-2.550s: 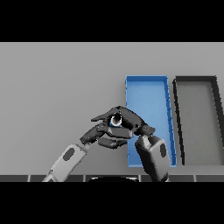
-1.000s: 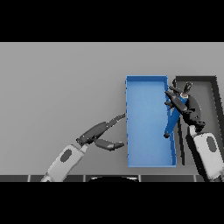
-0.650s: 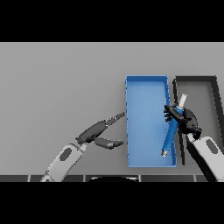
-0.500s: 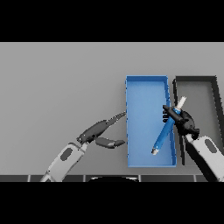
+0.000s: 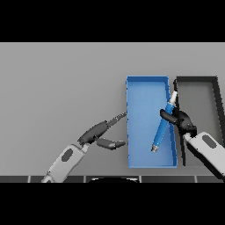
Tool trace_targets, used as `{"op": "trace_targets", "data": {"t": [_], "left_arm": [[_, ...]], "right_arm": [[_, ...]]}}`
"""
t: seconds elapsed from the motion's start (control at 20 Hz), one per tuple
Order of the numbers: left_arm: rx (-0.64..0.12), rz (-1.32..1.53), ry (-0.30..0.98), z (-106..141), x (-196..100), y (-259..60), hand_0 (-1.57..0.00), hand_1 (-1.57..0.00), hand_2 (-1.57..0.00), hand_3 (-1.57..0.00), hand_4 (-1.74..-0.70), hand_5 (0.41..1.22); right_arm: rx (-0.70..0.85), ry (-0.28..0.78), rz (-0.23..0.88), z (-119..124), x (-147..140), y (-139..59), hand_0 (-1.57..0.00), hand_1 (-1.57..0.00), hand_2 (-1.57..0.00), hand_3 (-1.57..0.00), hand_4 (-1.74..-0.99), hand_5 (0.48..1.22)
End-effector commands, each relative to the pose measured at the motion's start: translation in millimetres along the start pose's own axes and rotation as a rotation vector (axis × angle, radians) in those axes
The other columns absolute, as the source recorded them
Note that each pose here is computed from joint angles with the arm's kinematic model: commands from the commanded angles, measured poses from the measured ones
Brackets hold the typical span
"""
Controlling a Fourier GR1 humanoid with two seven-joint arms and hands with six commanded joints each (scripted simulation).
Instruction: Pick up the blue pipe and place it into the blue bin.
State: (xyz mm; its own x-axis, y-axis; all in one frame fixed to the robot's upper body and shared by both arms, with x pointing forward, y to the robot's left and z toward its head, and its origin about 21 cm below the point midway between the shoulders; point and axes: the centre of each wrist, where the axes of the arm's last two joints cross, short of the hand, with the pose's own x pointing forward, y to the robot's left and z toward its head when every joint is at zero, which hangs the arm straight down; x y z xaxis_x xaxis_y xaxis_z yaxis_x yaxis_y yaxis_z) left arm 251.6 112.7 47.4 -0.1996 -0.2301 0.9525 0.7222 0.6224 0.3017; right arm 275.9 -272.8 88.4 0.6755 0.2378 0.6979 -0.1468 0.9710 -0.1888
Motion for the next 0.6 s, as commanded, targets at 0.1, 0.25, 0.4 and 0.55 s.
{"op": "trace_targets", "data": {"t": [0.1, 0.25, 0.4, 0.55], "left_arm": [[-0.005, -0.002, -0.003, 1.6, -1.1, 1.2, 0.00, 0.00, 0.00, 0.00, -0.88, 0.474], [-0.001, 0.001, -0.004, -1.7, 2.4, 1.3, 0.00, 0.00, 0.00, 0.00, -0.88, 0.476], [-0.009, 0.009, -0.017, 6.1, 2.0, 0.2, 0.00, 0.00, 0.00, 0.00, -0.89, 0.479], [-0.003, 0.009, 0.001, 1.6, 4.1, -1.8, 0.00, 0.00, 0.00, 0.00, -0.89, 0.480]], "right_arm": [[-0.001, -0.014, -0.004, -2.5, -4.7, -1.2, -0.24, -0.12, -0.05, -0.02, -1.153, 0.777], [0.031, -0.020, -0.040, -1.0, -5.7, -4.7, -0.12, -0.06, -0.03, -0.01, -1.154, 0.809], [0.029, -0.016, -0.028, -1.1, -6.8, 0.4, -0.21, -0.10, -0.02, 0.00, -1.152, 0.802], [0.032, -0.025, -0.022, -1.8, -5.1, -0.7, -0.21, -0.10, -0.02, 0.00, -1.152, 0.798]]}}
